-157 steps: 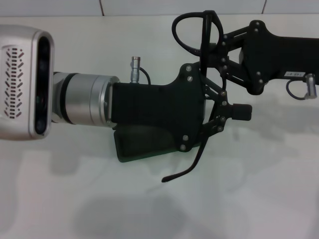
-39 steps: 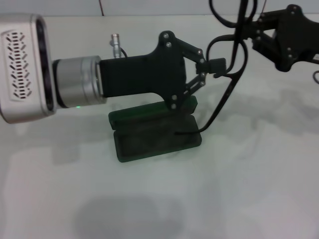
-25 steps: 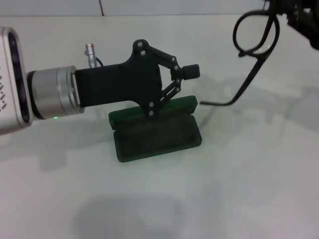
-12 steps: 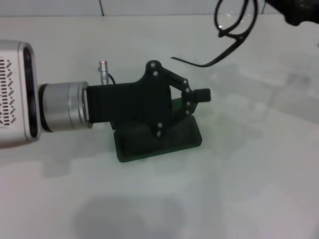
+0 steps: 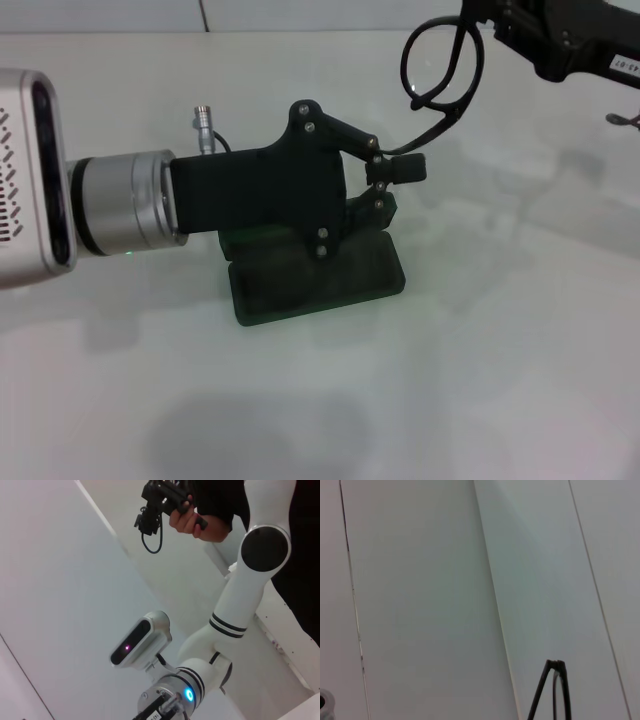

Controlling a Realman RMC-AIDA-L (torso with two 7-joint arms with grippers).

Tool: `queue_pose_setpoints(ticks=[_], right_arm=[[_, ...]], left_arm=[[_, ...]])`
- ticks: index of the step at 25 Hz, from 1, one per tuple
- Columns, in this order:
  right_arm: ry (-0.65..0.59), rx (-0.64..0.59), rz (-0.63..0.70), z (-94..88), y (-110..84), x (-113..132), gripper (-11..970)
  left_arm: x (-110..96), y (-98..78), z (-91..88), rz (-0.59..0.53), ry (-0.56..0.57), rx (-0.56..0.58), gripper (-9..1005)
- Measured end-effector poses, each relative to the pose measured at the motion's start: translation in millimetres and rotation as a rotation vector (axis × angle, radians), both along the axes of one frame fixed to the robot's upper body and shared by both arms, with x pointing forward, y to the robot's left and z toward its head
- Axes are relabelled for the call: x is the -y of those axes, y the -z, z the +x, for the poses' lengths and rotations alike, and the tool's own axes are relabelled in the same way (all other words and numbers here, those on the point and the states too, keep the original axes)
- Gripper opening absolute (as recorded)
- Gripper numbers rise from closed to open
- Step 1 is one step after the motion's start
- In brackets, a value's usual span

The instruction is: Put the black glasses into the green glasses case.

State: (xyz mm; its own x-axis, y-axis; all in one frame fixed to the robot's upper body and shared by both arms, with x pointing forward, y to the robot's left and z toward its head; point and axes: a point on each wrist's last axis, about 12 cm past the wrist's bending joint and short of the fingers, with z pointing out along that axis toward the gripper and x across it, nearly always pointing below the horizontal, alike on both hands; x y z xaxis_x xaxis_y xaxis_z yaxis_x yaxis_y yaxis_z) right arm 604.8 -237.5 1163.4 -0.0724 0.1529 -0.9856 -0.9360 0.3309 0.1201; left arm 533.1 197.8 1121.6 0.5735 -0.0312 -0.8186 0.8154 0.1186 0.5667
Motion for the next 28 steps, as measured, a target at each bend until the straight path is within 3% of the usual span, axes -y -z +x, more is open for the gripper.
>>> queue_pose_setpoints(ticks=[28], right_arm=[[-0.182, -0.018, -0.137, -16.3, 17.1, -27.0, 46]], left_arm=[[9.7, -11.2, 15.0, 0.013, -0.001, 0.033, 27]])
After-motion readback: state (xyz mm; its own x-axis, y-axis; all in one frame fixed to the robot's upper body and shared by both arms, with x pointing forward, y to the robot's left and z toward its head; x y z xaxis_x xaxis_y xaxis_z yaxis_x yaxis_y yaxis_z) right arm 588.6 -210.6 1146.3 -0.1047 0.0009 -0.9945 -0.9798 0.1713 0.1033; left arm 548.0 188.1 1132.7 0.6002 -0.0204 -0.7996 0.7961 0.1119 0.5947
